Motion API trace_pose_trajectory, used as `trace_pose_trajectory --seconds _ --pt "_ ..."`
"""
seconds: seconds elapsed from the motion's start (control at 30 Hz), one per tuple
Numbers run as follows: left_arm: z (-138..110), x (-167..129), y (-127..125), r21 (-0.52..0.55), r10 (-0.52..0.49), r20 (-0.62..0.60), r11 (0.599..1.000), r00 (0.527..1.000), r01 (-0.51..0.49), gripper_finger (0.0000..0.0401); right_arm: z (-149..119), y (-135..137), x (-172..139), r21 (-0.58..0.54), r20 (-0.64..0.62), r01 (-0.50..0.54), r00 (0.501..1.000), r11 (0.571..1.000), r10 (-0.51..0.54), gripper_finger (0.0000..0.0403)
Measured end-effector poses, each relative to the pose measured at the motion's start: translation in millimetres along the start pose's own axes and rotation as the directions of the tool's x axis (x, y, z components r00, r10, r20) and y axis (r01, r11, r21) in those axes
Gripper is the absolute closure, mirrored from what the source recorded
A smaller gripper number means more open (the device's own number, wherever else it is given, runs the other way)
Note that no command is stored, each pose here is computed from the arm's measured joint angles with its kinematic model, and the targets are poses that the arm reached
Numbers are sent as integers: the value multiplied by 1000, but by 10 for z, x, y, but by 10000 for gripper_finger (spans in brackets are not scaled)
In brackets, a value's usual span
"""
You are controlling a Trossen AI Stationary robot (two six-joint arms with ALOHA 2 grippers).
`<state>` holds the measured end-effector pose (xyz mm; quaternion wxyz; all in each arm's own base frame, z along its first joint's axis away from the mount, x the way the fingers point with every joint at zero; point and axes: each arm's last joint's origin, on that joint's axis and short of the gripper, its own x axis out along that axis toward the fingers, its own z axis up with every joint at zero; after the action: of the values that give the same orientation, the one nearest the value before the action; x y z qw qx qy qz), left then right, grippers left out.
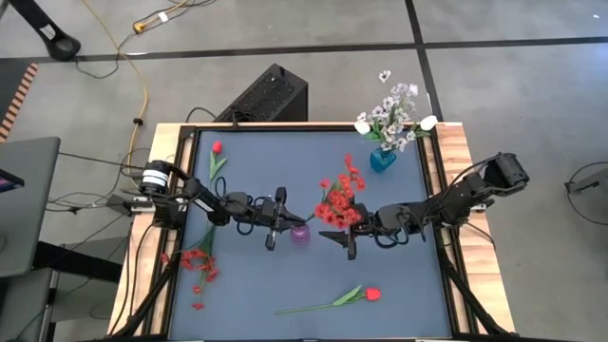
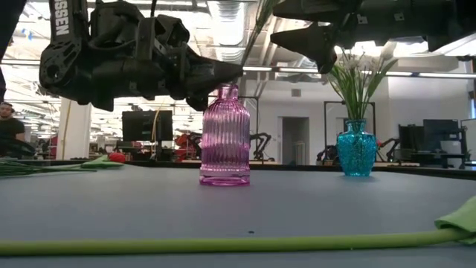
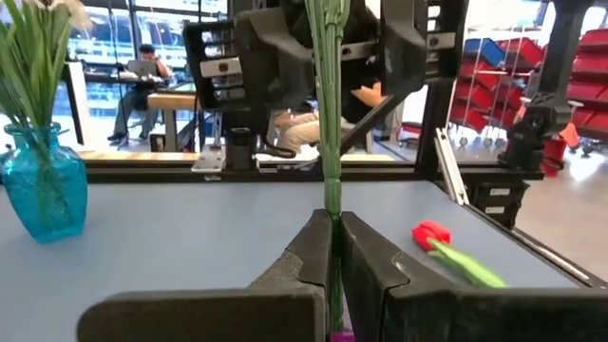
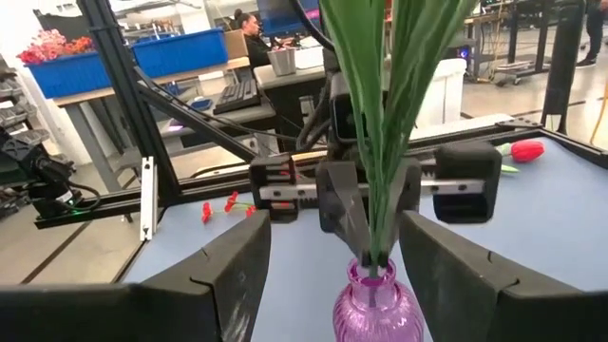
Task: Sort flowers into vase by color
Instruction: Put the top red flowers into the purple vase
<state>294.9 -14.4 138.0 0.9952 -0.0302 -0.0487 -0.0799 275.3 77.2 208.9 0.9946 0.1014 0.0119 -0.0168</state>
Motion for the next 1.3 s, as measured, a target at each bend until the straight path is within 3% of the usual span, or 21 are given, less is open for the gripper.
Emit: trace_pose_trajectory --seconds 0.23,0.67,0.93,1.3 --pt "38 -2 10 4 6 35 1000 999 -6 387 -5 0 0 -2 -5 1 1000 1000 -1 143" --pt "-1 -10 66 -36 23 -8 999 1000 -23 322 -9 -1 0 -4 -9 1 1000 1000 -1 143" --pt "-1 -12 37 19 -75 -13 997 997 75 312 -9 -1 0 -5 -9 1 1000 1000 -1 143" --pt "7 -35 144 -21 -136 -17 990 991 136 312 -22 -5 -3 13 -26 5 1000 1000 -5 143"
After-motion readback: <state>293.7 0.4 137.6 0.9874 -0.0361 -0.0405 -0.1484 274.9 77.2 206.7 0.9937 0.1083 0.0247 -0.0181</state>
